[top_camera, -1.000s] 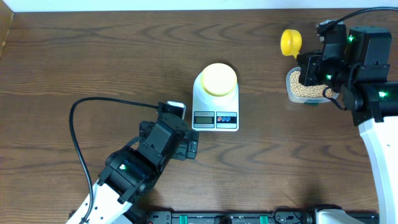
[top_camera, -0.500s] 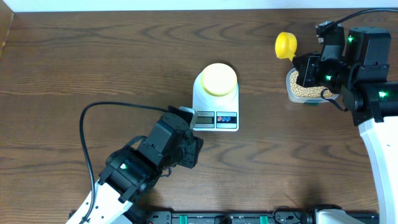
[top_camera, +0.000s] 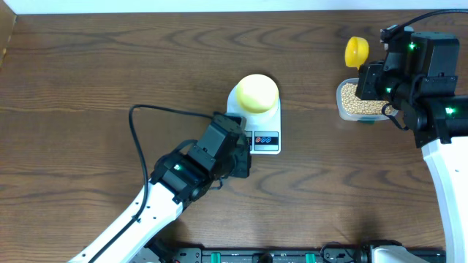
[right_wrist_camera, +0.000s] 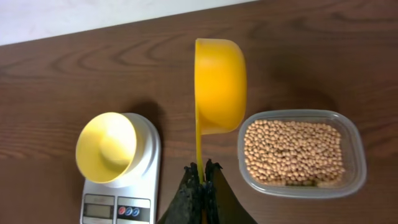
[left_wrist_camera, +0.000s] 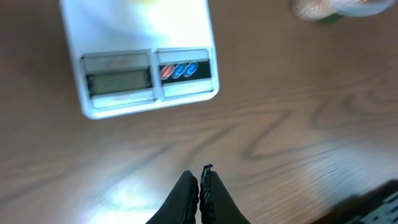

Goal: Scoop item into bowl and weigh 50g on scale

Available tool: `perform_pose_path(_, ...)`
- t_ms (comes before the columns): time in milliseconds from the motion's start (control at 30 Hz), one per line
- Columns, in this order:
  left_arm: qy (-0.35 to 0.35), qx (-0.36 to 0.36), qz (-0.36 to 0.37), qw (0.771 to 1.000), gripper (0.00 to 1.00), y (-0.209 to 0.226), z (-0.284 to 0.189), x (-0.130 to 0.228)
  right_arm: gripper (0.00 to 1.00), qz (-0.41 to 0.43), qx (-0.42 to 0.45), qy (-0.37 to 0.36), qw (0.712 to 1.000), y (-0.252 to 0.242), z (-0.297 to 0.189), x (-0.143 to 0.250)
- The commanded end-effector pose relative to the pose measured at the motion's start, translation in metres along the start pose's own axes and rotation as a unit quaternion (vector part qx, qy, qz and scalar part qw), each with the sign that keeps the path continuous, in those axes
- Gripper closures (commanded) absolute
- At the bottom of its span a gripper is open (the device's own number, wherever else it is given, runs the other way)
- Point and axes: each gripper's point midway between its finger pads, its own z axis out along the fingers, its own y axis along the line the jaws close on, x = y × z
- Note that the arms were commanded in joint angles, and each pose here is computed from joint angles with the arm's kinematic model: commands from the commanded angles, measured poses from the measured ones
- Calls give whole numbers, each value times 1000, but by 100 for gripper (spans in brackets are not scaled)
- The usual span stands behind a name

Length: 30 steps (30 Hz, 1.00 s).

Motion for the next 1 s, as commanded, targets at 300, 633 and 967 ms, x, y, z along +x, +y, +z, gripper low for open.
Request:
perform_pose_path(300,52,-13,30,998,93,7,45,12,99,-23,24,2,999,-8,1,0)
perform_pose_path(633,19,-66,81,994,93,25,82,-5,99,-20,27,22,999,-10,0,10)
perform_pose_path(967,10,-98,84,992,93,38,112,-9,99,-20,27,22,999,-10,0,10)
